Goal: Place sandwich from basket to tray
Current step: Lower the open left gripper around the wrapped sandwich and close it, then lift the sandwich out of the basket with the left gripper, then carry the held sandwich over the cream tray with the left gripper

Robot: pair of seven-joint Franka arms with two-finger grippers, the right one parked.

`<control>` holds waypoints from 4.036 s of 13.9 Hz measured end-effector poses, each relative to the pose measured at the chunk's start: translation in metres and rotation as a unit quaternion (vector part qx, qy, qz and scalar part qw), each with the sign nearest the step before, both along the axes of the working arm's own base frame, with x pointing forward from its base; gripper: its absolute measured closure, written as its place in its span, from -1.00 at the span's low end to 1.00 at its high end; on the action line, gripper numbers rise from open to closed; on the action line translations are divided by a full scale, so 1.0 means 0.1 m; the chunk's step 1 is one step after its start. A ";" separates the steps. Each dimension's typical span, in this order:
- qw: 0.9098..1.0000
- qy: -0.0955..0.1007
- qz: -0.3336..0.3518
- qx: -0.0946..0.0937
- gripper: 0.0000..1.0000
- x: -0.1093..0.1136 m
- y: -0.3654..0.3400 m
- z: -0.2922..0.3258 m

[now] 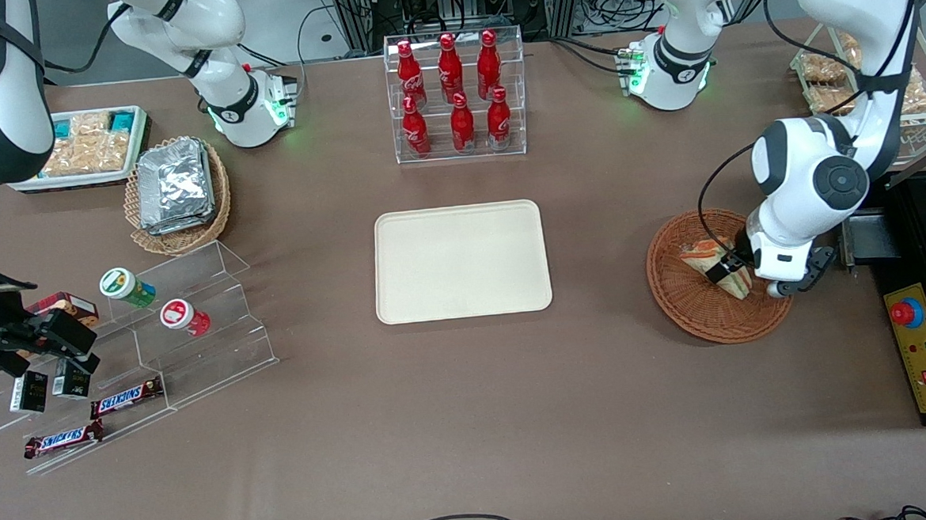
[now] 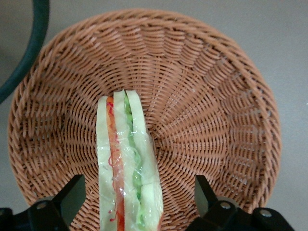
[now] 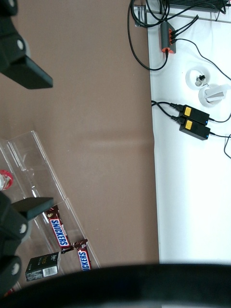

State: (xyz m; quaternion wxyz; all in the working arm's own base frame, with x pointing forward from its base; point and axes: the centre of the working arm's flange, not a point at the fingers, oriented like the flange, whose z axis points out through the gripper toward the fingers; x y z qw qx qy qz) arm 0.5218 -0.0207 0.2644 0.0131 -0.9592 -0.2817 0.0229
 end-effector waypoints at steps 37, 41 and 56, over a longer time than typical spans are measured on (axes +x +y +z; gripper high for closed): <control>0.946 0.008 -0.317 0.060 0.60 -0.33 -3.20 0.97; 0.941 0.000 -0.334 0.049 0.60 -0.56 -3.67 0.61; 0.924 0.020 -0.380 0.028 0.61 -1.25 -4.47 -0.50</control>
